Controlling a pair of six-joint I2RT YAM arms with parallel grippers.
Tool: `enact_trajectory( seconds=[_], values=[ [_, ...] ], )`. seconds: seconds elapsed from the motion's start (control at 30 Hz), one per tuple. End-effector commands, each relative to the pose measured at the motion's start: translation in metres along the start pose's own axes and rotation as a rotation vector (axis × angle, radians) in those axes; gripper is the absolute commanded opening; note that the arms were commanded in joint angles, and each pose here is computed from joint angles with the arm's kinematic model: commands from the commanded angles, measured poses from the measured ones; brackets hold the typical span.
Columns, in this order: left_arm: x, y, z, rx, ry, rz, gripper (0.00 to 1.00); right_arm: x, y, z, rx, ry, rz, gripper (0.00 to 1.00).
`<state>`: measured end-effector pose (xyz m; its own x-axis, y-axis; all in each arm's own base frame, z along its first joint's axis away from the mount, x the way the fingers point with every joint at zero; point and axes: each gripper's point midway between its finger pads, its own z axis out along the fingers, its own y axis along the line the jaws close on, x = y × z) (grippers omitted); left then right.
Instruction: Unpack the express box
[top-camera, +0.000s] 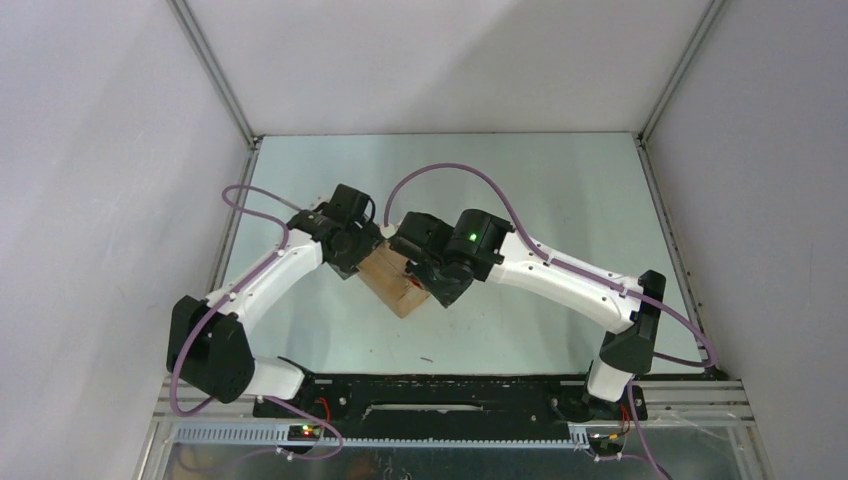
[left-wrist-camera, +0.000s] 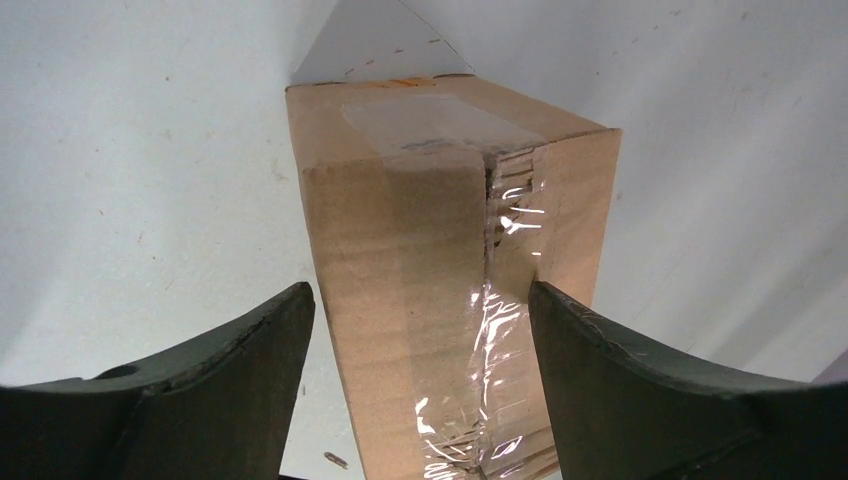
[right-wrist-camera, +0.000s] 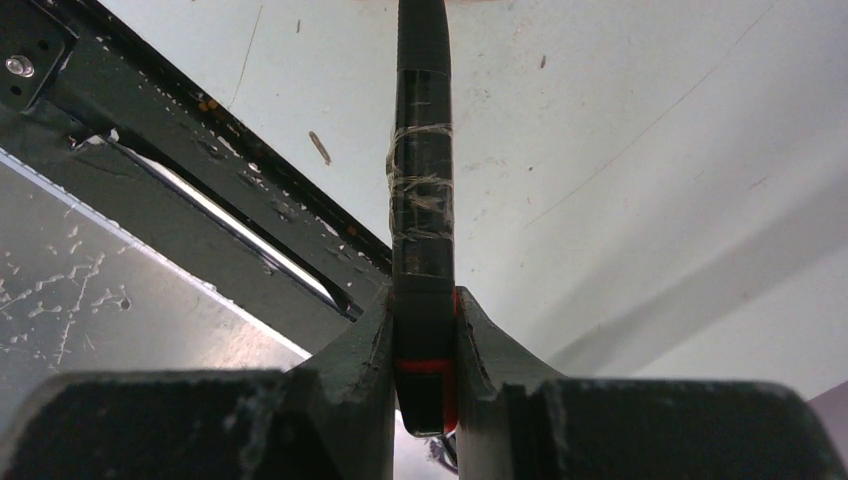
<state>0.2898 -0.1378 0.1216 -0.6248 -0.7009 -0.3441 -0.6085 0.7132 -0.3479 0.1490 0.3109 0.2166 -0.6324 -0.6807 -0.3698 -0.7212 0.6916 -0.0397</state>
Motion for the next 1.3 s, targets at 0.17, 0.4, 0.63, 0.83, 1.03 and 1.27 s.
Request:
enact_trajectory(
  seconds=[0.17,0.4,0.63,0.83,1.03,1.27],
  values=[
    [-0.017,0.023,0.003,-0.114,-0.114,-0.108,0.8,0.041,-0.002,-0.019,-0.022,0.13,-0.004,0.0],
    [-0.014,0.029,0.01,-0.148,-0.112,-0.12,0.8,0.053,-0.002,-0.022,-0.038,0.158,0.001,0.0],
    [-0.013,0.029,0.013,-0.155,-0.109,-0.118,0.8,0.067,-0.005,-0.025,-0.042,0.192,-0.005,0.0],
    [-0.014,0.027,0.013,-0.15,-0.107,-0.118,0.8,0.072,-0.006,-0.027,-0.044,0.197,0.002,0.0],
    [-0.016,0.017,0.009,-0.115,-0.101,-0.094,0.84,0.071,-0.013,-0.034,-0.01,0.168,0.036,0.0],
    [-0.025,-0.022,-0.025,0.06,-0.113,0.037,1.0,0.043,-0.034,-0.046,0.003,-0.009,0.19,0.0]
  ],
)
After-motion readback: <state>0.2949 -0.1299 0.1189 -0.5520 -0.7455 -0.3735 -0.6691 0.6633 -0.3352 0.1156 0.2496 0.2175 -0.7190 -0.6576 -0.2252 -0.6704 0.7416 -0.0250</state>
